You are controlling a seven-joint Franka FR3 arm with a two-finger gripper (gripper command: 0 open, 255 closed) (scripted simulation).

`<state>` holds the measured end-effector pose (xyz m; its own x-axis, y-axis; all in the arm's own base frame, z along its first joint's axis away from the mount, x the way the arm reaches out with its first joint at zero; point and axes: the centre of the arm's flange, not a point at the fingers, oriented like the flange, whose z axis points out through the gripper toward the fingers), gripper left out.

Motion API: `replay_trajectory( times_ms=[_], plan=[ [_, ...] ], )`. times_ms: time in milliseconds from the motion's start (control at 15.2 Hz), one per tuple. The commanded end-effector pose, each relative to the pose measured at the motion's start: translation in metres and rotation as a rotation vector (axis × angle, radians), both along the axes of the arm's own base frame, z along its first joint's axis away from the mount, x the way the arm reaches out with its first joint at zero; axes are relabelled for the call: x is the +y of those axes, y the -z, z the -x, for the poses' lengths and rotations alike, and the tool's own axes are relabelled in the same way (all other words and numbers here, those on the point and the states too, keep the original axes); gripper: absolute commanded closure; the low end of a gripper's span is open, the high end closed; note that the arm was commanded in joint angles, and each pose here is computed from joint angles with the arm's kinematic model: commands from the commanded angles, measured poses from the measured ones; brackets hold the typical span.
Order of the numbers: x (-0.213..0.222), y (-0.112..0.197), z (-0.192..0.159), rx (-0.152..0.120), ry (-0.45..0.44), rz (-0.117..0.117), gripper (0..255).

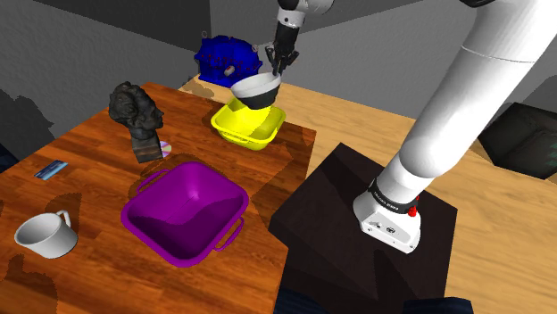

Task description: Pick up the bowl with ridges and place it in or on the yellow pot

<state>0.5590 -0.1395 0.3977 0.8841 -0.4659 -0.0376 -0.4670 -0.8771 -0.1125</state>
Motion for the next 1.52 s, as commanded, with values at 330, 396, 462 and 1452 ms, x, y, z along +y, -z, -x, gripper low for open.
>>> replay_trajectory(
  times_ms=[330,396,462,1452],
  plan=[
    [-0.013,0.027,-0.011,-0.001,-0.001,0.001,255],
    [-0.013,0.033,-0.011,-0.001,-0.001,0.001,255],
    [-0.013,0.038,-0.011,-0.001,-0.001,0.001,255],
    [-0.013,0.118,-0.011,-0.001,-0.001,0.001,255]
  ],
)
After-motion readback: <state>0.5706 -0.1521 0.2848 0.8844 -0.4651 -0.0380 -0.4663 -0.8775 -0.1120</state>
